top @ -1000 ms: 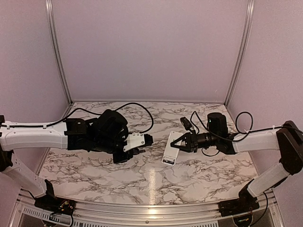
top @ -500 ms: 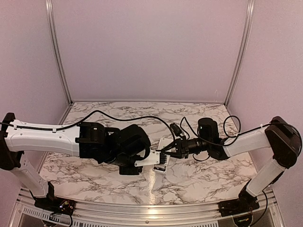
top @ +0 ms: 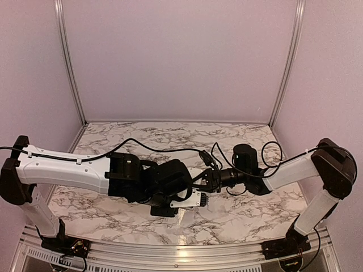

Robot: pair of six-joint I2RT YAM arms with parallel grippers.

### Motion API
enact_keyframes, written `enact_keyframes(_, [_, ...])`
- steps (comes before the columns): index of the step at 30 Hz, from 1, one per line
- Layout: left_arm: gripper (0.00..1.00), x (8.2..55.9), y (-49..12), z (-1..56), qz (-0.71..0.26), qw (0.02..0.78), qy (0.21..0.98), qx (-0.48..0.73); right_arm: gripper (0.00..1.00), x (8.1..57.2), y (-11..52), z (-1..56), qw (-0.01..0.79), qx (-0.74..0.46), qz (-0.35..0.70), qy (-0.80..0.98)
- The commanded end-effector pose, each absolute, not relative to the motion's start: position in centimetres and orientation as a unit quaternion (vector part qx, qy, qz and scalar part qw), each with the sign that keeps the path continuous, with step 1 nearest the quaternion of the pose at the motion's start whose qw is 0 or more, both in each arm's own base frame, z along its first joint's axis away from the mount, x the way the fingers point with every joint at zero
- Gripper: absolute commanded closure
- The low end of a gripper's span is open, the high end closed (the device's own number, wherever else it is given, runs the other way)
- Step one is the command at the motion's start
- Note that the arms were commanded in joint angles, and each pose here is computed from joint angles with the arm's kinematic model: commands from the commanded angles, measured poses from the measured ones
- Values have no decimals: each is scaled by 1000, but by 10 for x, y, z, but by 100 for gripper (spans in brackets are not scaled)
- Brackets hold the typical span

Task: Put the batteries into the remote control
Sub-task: Place the battery in the battery compartment.

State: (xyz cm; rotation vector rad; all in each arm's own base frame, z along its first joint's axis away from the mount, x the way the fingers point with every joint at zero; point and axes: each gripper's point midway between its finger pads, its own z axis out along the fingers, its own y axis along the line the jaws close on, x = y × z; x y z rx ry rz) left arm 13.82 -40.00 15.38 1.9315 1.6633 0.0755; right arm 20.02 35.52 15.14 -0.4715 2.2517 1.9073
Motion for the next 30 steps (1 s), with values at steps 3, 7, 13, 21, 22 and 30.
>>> enact_keyframes(3, [98,139,-406,151,43,285,615,734,100,198,363,160,87,-161,649,738])
enact_keyframes(7, [97,139,-407,145,48,278,613,738,100,198,364,159,86,-160,650,738])
enact_keyframes(13, [95,140,-409,142,52,275,614,738,100,196,365,158,83,-158,652,737])
enact_keyframes(21, [91,137,-415,142,42,271,612,742,100,195,367,158,80,-156,656,734])
enact_keyframes(22, [90,138,-416,142,43,270,611,743,100,195,367,159,80,-156,656,734])
enact_keyframes(30, [80,137,-418,142,46,270,608,745,100,195,368,160,80,-159,658,732])
